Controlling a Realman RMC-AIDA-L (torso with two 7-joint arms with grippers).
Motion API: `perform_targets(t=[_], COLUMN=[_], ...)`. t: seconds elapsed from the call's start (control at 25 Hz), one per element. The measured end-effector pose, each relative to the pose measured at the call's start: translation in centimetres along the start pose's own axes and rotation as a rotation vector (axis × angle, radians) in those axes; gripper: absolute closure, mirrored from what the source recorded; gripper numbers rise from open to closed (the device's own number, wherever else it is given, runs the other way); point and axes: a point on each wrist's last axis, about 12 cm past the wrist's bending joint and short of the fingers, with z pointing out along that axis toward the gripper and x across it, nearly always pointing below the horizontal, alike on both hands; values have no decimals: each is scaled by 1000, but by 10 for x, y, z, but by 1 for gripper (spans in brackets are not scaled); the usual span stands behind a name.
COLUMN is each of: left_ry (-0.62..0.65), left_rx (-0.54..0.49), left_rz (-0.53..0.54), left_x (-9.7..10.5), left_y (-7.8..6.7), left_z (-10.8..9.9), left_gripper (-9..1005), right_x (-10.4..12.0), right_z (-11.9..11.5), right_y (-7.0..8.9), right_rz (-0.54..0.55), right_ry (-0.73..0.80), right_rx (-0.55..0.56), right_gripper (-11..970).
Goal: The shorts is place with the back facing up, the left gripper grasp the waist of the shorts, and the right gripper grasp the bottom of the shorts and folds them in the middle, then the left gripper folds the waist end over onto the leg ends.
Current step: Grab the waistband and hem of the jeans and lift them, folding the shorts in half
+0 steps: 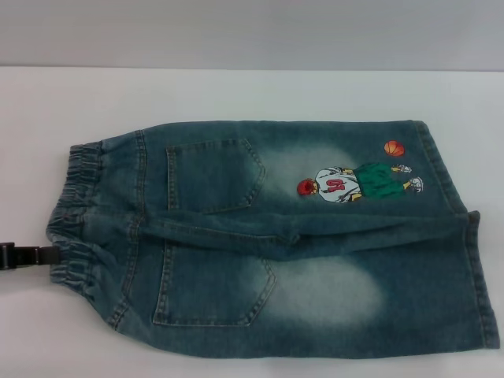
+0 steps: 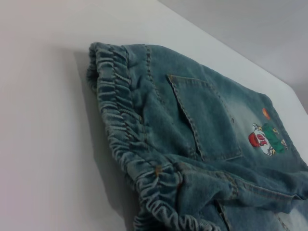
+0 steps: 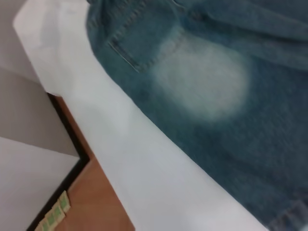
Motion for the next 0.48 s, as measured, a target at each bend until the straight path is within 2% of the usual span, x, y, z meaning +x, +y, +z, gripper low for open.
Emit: perform_targets(t=[0.48], left_ry=[-2], left_rx=[3], left_rz=[-8], left_x=[-1], left_y=[-1], left_z=[3], left_gripper=[963], right_x=[4], right_z=[5], right_y=[-12], right_rz=[43], right_ry=[20], right_rx=[94], right_gripper=[371])
